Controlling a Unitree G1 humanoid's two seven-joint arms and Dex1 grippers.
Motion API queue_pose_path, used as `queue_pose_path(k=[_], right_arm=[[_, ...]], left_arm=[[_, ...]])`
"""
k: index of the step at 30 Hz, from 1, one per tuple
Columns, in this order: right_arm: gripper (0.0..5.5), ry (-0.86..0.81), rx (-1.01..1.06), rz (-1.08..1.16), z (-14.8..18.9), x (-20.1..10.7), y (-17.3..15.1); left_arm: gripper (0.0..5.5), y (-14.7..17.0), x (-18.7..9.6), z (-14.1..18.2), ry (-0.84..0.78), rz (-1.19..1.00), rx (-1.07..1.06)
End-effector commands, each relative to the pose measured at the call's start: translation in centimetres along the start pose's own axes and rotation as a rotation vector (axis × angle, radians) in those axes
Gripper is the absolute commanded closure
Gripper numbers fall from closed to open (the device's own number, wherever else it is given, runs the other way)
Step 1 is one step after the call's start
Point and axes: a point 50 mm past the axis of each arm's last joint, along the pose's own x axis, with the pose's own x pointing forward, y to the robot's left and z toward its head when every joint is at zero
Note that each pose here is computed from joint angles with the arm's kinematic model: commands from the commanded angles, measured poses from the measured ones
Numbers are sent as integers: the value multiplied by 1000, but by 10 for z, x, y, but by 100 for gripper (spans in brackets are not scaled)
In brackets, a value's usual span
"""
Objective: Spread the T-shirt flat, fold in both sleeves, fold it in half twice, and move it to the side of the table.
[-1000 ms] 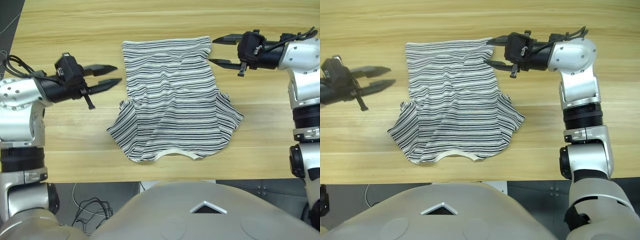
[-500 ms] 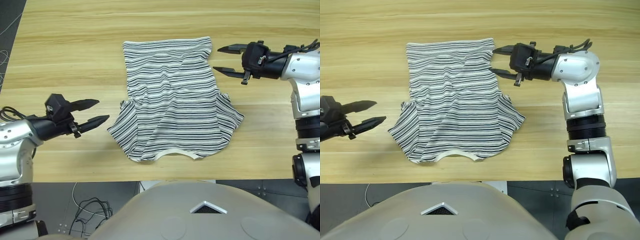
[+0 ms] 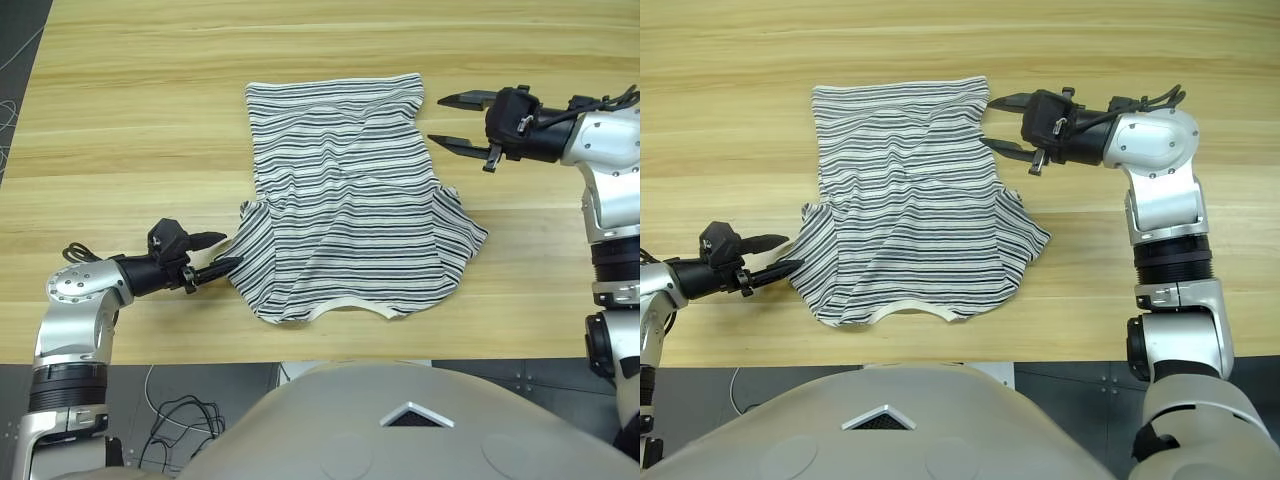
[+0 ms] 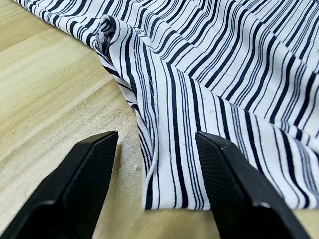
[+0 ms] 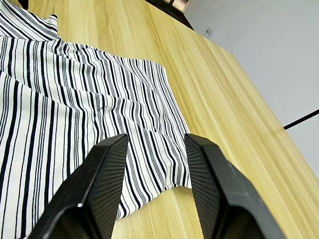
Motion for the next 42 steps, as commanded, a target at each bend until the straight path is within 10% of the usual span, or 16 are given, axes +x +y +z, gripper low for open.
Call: queue_pose_path(k=[1,20,42], right_arm=[[341,13,-10,2,1,-1,-2],[341,16,-6,6,-1,1,-1],[341,19,0,12,-3,4,2]], left_arm=[[261,3,2,-2,21,22,40],[537,1,8,-2,-16,-5,65],[537,5,-21,31,-114,-124,43]])
